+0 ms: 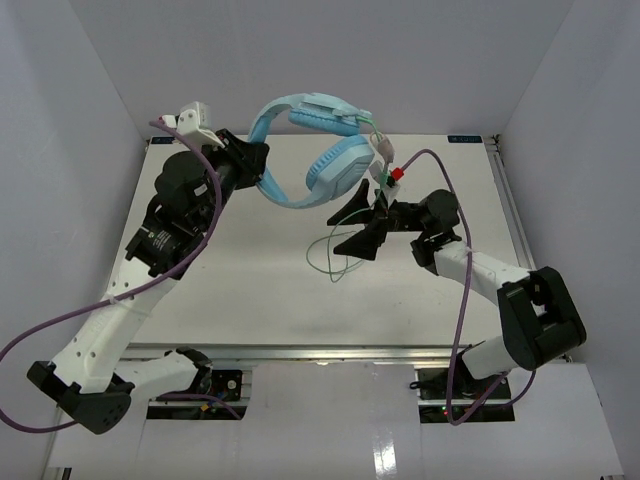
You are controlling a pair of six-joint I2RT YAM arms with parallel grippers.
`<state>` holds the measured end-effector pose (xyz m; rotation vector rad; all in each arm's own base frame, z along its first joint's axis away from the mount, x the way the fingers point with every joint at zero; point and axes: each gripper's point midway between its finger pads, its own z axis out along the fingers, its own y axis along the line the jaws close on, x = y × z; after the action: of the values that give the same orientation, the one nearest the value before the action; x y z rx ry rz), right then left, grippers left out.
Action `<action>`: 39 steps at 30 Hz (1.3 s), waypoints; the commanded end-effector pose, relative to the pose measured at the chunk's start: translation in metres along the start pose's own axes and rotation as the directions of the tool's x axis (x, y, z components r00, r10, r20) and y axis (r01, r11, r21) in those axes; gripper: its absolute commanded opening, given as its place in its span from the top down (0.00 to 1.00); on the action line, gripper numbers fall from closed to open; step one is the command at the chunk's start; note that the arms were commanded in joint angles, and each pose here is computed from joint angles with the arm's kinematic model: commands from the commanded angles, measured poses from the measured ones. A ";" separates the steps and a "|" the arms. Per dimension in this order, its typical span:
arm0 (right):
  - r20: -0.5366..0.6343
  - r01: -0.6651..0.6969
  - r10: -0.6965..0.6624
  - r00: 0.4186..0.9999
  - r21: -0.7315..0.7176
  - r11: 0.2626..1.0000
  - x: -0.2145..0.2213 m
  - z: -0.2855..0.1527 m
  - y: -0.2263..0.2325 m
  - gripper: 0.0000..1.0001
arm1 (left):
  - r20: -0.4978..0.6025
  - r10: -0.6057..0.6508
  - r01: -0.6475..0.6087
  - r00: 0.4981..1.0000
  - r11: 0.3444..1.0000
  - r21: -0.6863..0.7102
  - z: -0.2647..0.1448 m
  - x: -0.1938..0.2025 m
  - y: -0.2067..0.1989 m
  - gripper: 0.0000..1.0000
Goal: Wrap the headphones
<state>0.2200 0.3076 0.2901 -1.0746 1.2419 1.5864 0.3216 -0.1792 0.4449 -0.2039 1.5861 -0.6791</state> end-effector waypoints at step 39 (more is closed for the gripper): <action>-0.313 0.393 -0.337 0.888 0.135 0.910 -0.005 0.020 0.015 0.84 | 0.446 -0.045 0.135 0.894 0.976 -0.173 0.070 -0.114 0.001 1.00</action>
<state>0.1695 0.3452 0.3146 -1.2638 1.1592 1.4334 0.4013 -0.1645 0.5071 -0.5010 1.3281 -0.5754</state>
